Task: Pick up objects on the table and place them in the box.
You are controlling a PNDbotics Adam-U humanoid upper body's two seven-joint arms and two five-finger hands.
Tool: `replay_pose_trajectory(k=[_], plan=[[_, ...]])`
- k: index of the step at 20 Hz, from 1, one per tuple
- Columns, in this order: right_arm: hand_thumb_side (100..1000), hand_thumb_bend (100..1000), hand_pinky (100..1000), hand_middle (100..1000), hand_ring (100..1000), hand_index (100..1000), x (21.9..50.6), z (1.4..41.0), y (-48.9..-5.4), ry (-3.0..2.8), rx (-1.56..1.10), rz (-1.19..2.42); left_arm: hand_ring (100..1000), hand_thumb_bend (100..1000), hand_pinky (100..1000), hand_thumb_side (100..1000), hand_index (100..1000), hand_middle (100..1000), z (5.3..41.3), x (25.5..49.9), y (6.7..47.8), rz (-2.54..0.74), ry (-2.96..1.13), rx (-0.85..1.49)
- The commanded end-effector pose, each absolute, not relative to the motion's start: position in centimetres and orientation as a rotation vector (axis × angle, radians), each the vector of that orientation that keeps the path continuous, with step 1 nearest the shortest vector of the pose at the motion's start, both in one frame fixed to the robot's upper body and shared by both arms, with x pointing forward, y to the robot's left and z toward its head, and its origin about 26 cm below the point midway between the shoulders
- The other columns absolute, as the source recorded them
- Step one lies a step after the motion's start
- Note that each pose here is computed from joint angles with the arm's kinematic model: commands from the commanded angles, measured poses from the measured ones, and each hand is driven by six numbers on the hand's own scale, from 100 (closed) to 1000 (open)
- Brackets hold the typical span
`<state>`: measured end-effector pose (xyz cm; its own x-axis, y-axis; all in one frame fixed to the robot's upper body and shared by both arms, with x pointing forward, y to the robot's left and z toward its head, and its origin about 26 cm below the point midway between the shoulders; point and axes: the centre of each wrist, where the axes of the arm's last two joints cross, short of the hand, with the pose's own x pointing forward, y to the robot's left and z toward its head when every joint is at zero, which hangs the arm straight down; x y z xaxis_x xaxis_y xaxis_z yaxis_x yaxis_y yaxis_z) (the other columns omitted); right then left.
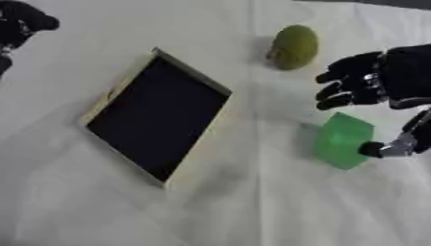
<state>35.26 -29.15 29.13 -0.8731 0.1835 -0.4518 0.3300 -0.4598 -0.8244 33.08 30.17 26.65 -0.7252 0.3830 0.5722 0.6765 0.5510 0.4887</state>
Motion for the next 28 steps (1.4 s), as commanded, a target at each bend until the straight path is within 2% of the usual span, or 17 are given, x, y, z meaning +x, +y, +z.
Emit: replay_pose_trajectory(k=[1,5,9,10,13,15,21,28], plan=[[668,291,963,870,983,968,34.7,30.7,-29.6,1.367,0.693,-2.549,804,100,890,672,849,838,27.3,32.7,30.4,-1.029,-2.379,-0.849],[577,189,965,859,987,969,33.9,31.5,-30.6,1.470,0.685,-2.504,803,100,890,672,849,838,27.4,32.7,30.4,-1.028,-2.374,-0.849],[542,165,966,855,991,974,32.8,32.3,-31.7,1.586,0.660,-2.461,803,100,891,672,850,839,27.4,32.6,30.5,-1.024,-2.371,-0.848],[548,172,966,857,991,974,32.6,32.4,-31.8,1.594,0.652,-2.461,804,100,891,672,850,839,27.3,32.6,30.5,-1.023,-2.370,-0.850],[647,228,968,878,997,980,32.3,32.7,-31.8,1.574,0.652,-2.472,804,100,890,672,850,840,27.4,32.6,30.4,-1.024,-2.367,-0.853],[669,252,967,885,998,980,32.1,32.9,-31.8,1.539,0.669,-2.485,804,100,891,672,850,840,27.3,32.6,30.4,-1.024,-2.367,-0.853],[737,454,968,912,1000,988,31.7,32.8,-31.4,1.404,0.718,-2.515,805,100,891,672,850,841,27.3,32.6,30.4,-1.030,-2.360,-0.850],[751,444,966,925,1000,993,31.8,31.8,-31.0,1.307,0.772,-2.492,806,100,891,672,850,842,27.4,32.7,30.4,-1.036,-2.356,-0.856]])
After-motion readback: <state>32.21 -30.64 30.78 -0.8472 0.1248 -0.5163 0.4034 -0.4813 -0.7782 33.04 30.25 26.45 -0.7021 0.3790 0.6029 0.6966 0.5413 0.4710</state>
